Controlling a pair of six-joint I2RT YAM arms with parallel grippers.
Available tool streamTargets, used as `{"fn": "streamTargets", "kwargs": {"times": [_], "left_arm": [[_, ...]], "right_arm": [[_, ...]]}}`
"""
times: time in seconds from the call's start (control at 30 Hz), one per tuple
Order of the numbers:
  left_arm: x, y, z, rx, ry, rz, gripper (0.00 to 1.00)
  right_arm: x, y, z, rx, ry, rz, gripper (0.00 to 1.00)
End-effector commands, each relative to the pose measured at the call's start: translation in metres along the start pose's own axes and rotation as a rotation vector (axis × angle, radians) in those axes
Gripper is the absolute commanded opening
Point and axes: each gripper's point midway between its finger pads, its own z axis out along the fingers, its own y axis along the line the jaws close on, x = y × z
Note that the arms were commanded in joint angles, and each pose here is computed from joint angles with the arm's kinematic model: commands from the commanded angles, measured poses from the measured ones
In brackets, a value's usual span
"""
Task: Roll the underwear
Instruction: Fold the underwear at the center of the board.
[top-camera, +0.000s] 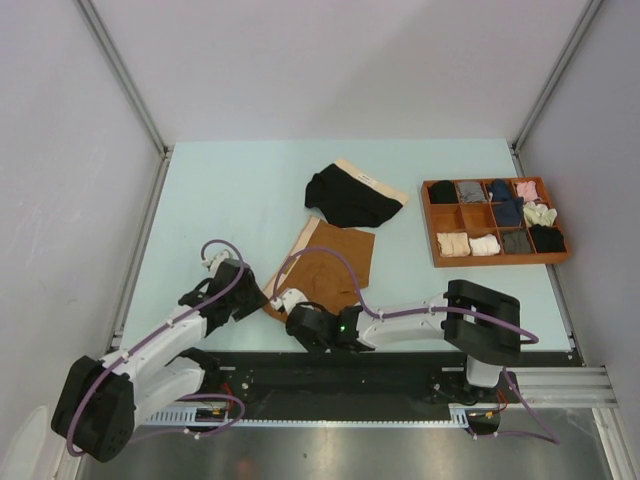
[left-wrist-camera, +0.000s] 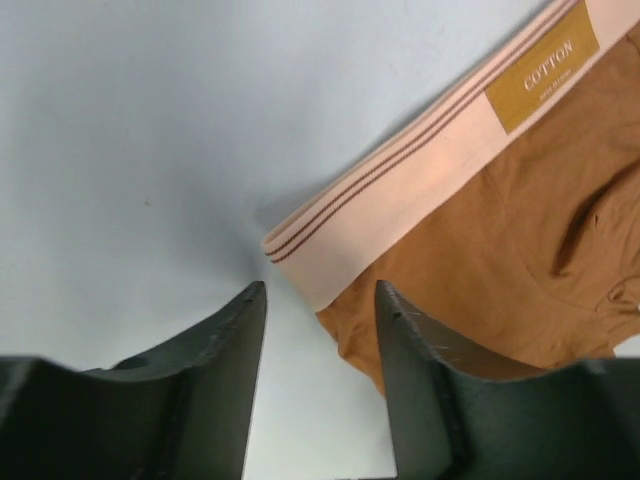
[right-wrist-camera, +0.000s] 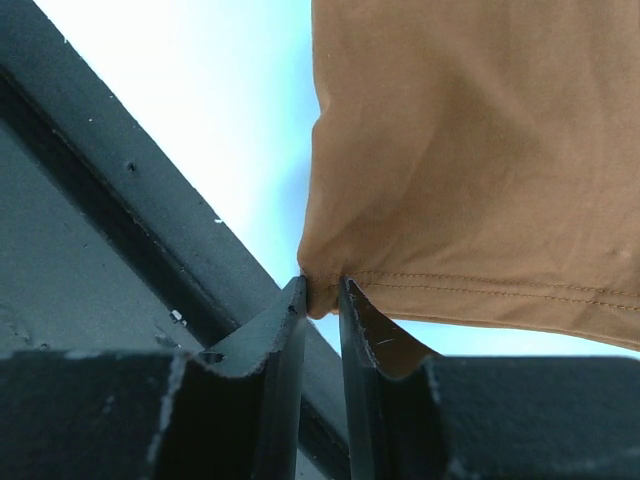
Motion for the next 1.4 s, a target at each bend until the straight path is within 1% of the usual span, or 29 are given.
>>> {"fn": "streamTargets", "kwargs": {"times": [0.0,0.1,0.33,0.4,0.5,0.53,0.63,0.7,0.73,0.77,0.8,0.83,0.87,1.03,1.17,1.2,1.37], "left_arm": [[-0.014,-0.002,0.007,-0.011,-0.066,-0.042,0.48],[-0.015,0.003,0.008,-0.031,-0.084,-0.052,0.42],[-0.017,0.01,0.009,-0.046,-0.109,-0.074,0.4],[-0.017,0.012,0.009,-0.057,-0.114,-0.076,0.38],[-0.019,0.014,0.01,-0.061,-0.13,-0.079,0.29],[-0.02,0.014,0.011,-0.064,-0.131,-0.077,0.23],[-0.02,0.013,0.013,-0.067,-0.129,-0.066,0.2],[-0.021,0.011,0.015,-0.057,-0.132,-0.055,0.17],[-0.021,0.01,0.016,-0.054,-0.132,-0.046,0.1],[-0.021,0.011,0.016,-0.057,-0.133,-0.042,0.05],[-0.023,0.009,0.015,-0.052,-0.139,-0.038,0.0],[-0.025,0.011,0.013,-0.059,-0.144,-0.022,0.0],[-0.026,0.012,0.012,-0.069,-0.148,-0.017,0.0],[-0.039,0.016,-0.009,-0.094,-0.194,0.017,0.0],[-0.045,0.018,-0.025,-0.104,-0.212,0.034,0.0],[-0.045,0.02,-0.027,-0.11,-0.213,0.036,0.0],[-0.05,0.016,-0.043,-0.089,-0.223,0.054,0.0]], "right_arm": [[0.006,0.016,0.002,-0.035,0.03,0.008,0.24],[0.007,0.02,0.002,-0.045,0.029,0.01,0.24],[0.01,0.022,0.004,-0.05,0.037,0.006,0.24],[0.011,0.023,0.003,-0.051,0.039,0.006,0.23],[0.012,0.023,0.004,-0.053,0.043,0.006,0.23],[0.012,0.023,0.005,-0.053,0.044,0.008,0.23],[0.012,0.023,0.004,-0.054,0.044,0.007,0.23],[0.012,0.023,0.005,-0.055,0.045,0.008,0.22],[0.012,0.024,0.005,-0.058,0.045,0.009,0.22],[0.011,0.024,0.004,-0.062,0.043,0.009,0.19],[0.011,0.025,0.004,-0.066,0.045,0.006,0.14],[0.011,0.027,0.003,-0.077,0.047,0.004,0.11],[0.01,0.028,0.002,-0.083,0.042,0.004,0.0],[0.002,0.046,-0.008,-0.18,0.027,-0.011,0.0],[-0.012,0.064,-0.024,-0.266,-0.019,-0.015,0.0],[-0.015,0.074,-0.032,-0.32,-0.017,-0.017,0.0],[-0.026,0.086,-0.047,-0.363,-0.029,-0.007,0.0]]}}
